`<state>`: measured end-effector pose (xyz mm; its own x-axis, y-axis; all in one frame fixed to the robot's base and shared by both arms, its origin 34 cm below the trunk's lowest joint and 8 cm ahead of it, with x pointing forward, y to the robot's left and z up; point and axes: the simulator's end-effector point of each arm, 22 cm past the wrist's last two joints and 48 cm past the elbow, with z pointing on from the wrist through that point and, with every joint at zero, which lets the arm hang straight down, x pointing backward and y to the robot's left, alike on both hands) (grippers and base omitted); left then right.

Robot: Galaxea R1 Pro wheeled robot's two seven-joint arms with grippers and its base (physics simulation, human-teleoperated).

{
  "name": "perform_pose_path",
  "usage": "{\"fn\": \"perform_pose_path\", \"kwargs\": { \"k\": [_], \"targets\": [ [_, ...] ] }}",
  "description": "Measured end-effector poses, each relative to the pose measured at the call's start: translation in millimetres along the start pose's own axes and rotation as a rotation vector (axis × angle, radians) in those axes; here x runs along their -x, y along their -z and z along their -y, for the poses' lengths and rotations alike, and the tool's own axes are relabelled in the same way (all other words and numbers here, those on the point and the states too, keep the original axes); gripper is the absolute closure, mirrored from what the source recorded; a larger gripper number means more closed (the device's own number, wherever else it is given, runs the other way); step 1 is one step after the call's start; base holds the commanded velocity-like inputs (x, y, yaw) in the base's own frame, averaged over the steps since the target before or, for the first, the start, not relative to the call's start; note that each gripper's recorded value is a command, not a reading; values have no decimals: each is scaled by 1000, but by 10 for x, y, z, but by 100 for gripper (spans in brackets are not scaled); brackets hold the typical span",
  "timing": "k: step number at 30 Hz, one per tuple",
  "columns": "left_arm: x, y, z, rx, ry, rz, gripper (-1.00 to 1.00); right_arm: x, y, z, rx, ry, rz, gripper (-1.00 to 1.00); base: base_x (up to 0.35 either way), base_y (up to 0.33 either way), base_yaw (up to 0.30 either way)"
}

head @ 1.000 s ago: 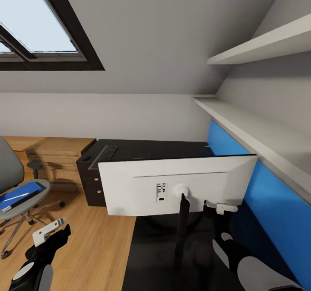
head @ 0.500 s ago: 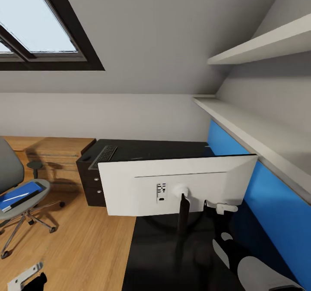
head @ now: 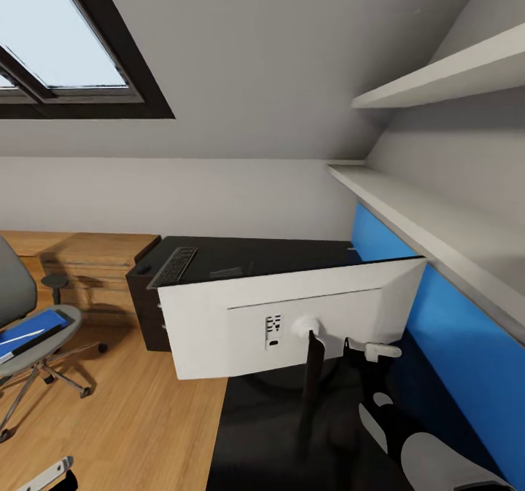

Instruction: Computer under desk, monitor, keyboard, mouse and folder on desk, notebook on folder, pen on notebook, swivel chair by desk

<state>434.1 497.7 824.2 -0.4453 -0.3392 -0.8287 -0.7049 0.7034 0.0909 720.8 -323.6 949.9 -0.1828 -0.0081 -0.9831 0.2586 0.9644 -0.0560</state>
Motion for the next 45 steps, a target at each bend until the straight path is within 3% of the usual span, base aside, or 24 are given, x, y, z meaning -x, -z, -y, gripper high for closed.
{"fn": "perform_pose_path", "kwargs": {
  "k": [19, 38, 40, 45],
  "targets": [
    [-89, 1, 7, -1, -5, -18, -100, -7, -5, 22, -3, 1, -1, -100, -8, 0, 0],
    [-250, 6, 20, -3, -16, -52, -100, 37, -14, 61, -9, -3, 20, -100, -311, 1, 0],
    [-659, 52, 61, -18, -53, -135, -100, 122, -6, 64, -10, -15, 57, -100, -287, 198, 0],
    [-849, 98, 177, -47, -90, -171, -100, 159, -4, 47, -14, -26, 72, -100, -280, 214, 0]
  ]
}}
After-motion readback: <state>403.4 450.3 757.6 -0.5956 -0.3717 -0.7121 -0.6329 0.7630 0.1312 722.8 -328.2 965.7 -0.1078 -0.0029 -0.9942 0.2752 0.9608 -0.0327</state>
